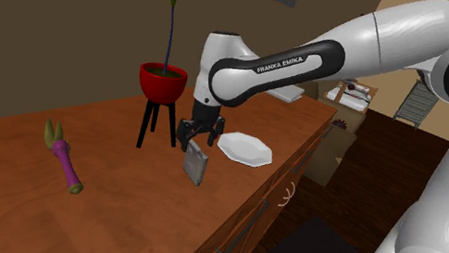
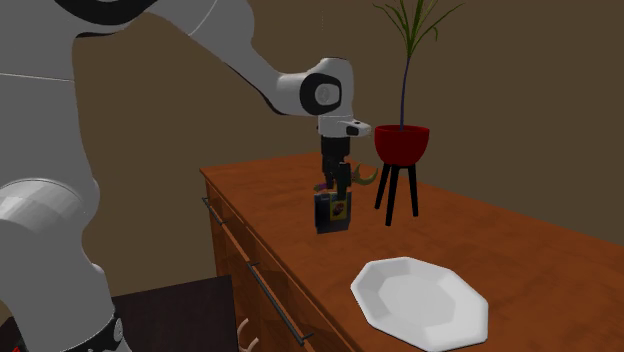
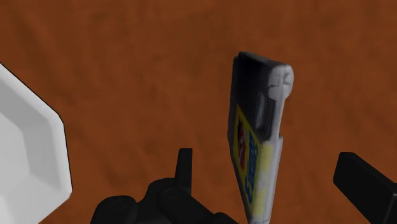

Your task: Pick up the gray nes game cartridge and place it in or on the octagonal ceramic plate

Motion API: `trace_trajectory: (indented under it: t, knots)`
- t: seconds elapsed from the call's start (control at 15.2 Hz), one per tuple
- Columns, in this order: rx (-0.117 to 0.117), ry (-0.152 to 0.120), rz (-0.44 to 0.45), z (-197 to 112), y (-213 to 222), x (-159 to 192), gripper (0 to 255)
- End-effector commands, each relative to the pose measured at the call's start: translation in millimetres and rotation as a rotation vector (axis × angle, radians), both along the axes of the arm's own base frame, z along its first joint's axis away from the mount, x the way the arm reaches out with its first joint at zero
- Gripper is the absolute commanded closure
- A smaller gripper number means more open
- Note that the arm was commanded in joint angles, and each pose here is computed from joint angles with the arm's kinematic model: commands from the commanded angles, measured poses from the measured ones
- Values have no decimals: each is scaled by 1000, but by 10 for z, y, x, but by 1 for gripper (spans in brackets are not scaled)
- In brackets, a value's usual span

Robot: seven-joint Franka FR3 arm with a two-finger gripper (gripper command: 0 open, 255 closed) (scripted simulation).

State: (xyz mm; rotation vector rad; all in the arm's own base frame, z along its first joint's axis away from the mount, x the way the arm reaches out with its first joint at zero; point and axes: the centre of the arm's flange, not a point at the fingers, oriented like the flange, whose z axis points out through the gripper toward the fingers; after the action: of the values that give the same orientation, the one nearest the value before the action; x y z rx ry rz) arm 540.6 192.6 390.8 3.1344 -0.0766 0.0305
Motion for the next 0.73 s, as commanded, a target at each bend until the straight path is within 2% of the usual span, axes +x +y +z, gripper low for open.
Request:
trace_trajectory:
  t: [0.0, 0.07, 0.59, 0.66]
  knots:
    - [0, 0, 0, -97, 13, -3, 0]
    - [0, 0, 0, -180, 13, -1, 0]
    - [0, 0, 0, -180, 13, -1, 0]
    - [0, 0, 0, -180, 13, -1, 255]
